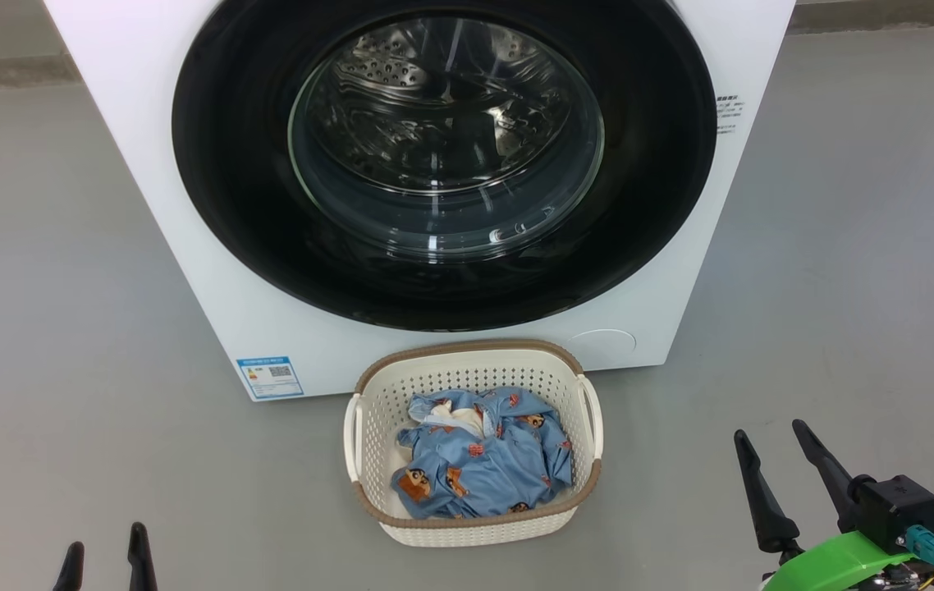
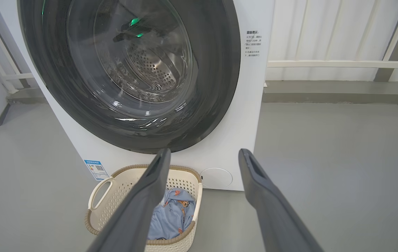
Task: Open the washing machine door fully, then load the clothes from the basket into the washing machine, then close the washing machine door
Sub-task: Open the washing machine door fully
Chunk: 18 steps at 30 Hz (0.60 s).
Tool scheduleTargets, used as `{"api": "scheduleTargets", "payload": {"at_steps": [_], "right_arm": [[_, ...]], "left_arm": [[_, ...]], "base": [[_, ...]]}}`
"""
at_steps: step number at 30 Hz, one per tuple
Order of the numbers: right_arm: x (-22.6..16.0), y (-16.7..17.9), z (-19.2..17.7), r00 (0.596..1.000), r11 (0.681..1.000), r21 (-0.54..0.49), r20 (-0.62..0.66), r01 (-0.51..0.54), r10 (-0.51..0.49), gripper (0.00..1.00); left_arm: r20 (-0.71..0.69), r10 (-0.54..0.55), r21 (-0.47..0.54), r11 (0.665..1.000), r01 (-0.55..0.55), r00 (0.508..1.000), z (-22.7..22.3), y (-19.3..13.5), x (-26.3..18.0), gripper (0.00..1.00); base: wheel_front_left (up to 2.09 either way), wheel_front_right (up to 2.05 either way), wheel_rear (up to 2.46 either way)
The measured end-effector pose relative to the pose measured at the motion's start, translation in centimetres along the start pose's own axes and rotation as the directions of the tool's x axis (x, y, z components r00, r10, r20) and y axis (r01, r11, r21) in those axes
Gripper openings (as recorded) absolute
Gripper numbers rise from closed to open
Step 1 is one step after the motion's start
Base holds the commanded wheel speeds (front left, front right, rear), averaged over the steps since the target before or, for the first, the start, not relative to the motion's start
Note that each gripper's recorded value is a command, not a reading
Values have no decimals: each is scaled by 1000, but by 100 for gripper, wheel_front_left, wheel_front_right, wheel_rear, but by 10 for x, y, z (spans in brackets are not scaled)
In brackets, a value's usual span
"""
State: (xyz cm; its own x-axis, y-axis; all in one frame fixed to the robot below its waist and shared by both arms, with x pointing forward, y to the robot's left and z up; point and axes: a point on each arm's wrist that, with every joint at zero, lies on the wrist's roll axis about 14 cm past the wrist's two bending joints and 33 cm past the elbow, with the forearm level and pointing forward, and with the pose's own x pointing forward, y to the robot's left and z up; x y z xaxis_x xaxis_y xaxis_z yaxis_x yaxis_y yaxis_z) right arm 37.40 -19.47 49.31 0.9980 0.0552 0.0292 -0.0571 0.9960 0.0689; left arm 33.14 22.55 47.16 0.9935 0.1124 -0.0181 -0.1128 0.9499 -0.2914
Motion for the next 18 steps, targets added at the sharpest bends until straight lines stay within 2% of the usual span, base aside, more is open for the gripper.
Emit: {"api": "scheduleTargets", "payload": {"at_steps": [9,18], "right_arm": [[-1,-1,1,1000,1000,2,2,4,-4,100],[-2,-1,1,1000,1000,3,3,6,-6,100]], "left_arm": [[0,-5,0,1000,5,1000,0,-1,1,100],[0,-8,1,1000,8,1000,0,-2,1,100]], "base": [[27,27,-55],[96,96,-193]]}}
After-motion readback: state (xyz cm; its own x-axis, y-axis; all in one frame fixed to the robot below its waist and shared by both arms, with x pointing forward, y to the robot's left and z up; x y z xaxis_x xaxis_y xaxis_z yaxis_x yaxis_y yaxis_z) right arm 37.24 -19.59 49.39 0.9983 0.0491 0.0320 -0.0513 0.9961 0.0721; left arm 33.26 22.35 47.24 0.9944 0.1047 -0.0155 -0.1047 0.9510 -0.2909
